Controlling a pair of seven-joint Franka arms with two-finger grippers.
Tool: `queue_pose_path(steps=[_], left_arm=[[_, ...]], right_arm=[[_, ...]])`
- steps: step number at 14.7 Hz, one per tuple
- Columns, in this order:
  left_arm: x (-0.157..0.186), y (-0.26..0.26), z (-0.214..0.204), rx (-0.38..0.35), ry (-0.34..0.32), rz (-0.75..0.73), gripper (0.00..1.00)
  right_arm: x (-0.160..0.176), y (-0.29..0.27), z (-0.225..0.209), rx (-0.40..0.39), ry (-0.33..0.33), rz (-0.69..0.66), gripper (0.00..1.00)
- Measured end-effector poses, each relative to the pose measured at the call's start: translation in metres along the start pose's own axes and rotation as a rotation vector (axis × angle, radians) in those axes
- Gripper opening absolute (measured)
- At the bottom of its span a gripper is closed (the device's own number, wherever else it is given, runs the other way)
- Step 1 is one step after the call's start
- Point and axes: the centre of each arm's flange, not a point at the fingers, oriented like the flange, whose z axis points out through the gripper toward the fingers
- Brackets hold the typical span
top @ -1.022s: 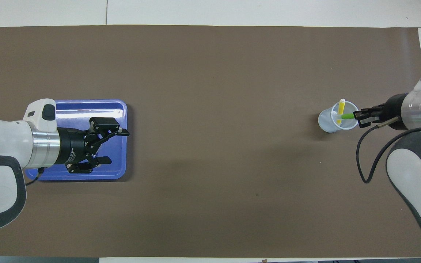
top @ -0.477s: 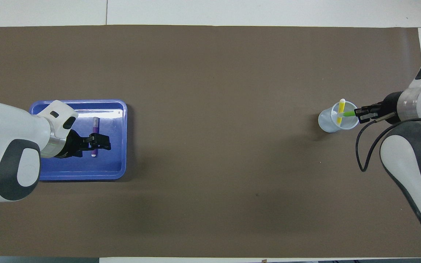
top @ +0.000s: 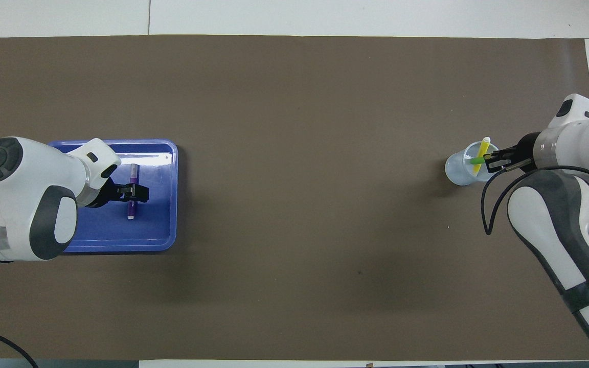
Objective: Transfer and insert pens with both arms
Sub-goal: 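Insert the green pen into the cup while the left gripper reaches purple pen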
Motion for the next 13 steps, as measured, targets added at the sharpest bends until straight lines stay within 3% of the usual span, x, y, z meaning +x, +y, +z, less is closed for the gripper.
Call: queue_pose_path(steps=[5, 6, 9, 13], left_arm=[[0.002, -0.001, 0.029, 0.003, 0.023, 0.0, 1.0], [0.003, -0.001, 0.035, 0.003, 0.022, 0.001, 1.0], [0.004, 0.0, 0.042, 0.004, 0.022, 0.005, 0.96], [0.006, 0.002, 0.036, 0.004, 0.035, 0.01, 0.53]], right_arm=[[-0.002, 0.0, 0.015, -0.002, -0.003, 0.001, 0.19], [-0.002, 0.0, 0.014, -0.003, -0.001, 0.0, 0.24], [0.002, 0.001, 0.009, -0.009, 0.014, 0.002, 0.56], [0.012, 0.003, -0.009, -0.016, 0.042, 0.029, 0.98]])
